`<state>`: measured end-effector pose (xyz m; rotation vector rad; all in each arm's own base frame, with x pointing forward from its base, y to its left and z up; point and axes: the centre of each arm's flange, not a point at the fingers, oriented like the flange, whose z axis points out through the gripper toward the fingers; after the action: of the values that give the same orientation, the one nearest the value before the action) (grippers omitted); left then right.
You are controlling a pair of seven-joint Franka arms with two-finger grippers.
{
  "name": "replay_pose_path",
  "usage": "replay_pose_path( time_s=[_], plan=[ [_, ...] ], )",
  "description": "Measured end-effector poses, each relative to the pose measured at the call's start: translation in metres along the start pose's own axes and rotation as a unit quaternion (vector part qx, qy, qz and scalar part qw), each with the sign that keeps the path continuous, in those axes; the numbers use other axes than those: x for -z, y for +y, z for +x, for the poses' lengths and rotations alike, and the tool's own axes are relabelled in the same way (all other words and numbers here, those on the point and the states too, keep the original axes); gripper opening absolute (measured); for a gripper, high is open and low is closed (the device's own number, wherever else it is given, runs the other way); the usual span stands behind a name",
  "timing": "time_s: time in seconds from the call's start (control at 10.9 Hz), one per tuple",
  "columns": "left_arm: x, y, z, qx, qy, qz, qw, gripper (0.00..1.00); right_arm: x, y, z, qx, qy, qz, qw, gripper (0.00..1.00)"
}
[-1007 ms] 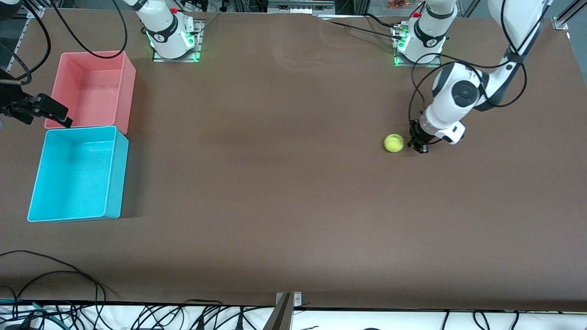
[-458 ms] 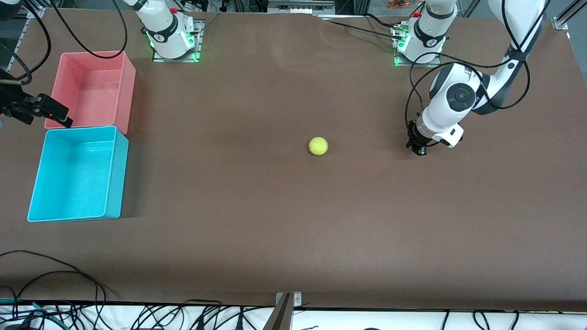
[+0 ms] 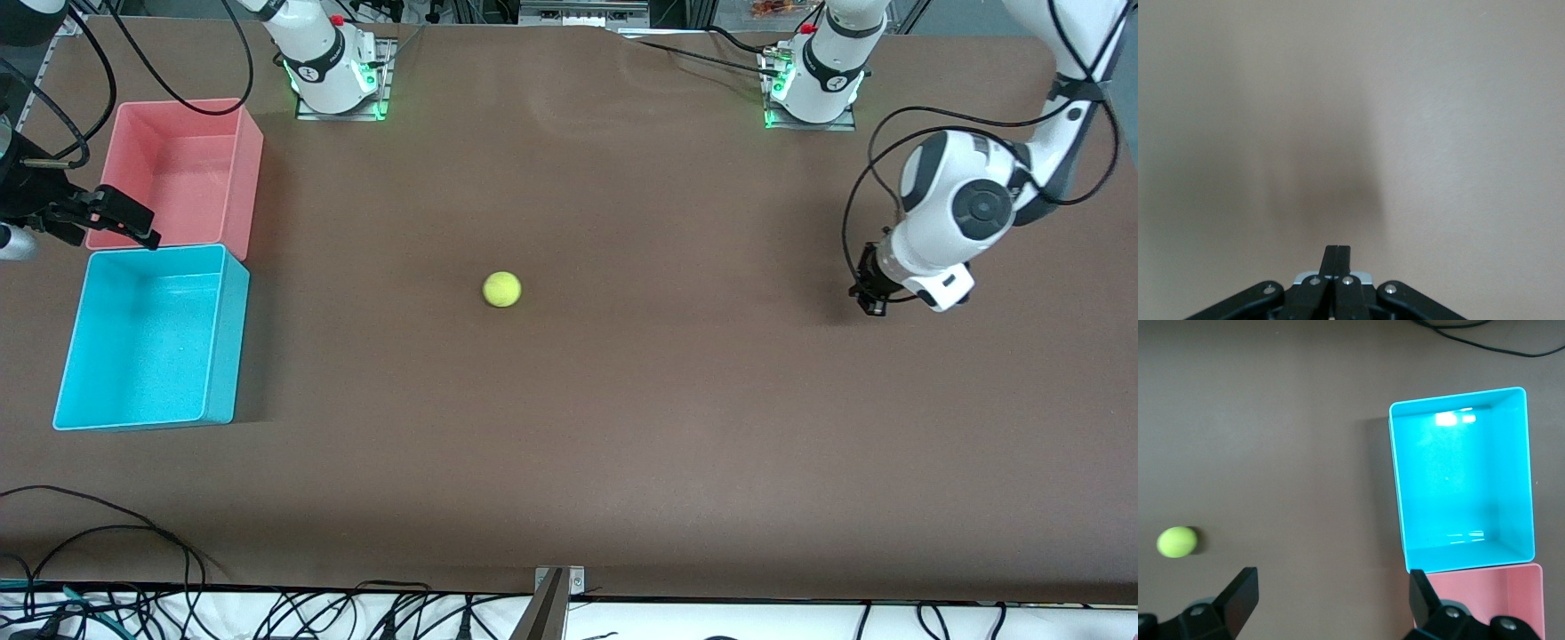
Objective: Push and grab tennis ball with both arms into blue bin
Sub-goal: 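Push the tennis ball with the left gripper toward the cyan bin, then lower the right gripper beside the ball while the left gripper withdraws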
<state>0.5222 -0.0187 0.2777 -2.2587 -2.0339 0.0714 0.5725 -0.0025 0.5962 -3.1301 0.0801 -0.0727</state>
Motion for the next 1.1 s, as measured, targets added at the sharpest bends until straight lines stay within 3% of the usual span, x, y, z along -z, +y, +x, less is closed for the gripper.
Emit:
replay_pose_path(
  time_s=[0.27, 0.46, 0.55, 0.73, 0.92, 1.1],
  plan=[
    [0.042, 0.020, 0.056, -0.104, 0.008, -0.013, 0.994, 0.01, -0.004, -0.015, 0.000, 0.014, -0.005, 0.000, 1.000, 1.00],
    [0.059, 0.024, 0.103, -0.182, 0.013, -0.031, 0.983, 0.04, -0.013, -0.028, 0.000, 0.025, -0.019, 0.000, 1.000, 1.00],
    [0.068, 0.027, 0.113, -0.206, 0.017, -0.040, 0.978, 0.12, -0.017, -0.033, 0.000, 0.030, -0.027, -0.001, 0.999, 1.00],
    [0.086, 0.037, 0.111, -0.227, 0.024, -0.053, 0.972, 0.18, -0.027, -0.041, -0.002, 0.036, -0.046, -0.002, 0.998, 1.00],
    [0.097, 0.042, 0.106, -0.268, 0.030, -0.058, 0.961, 0.40, -0.044, -0.041, -0.005, 0.036, -0.068, -0.004, 0.997, 1.00],
    [0.104, 0.044, 0.107, -0.372, 0.039, -0.058, 0.926, 0.66, -0.053, -0.040, -0.006, 0.036, -0.078, -0.005, 0.996, 1.00]
  ],
)
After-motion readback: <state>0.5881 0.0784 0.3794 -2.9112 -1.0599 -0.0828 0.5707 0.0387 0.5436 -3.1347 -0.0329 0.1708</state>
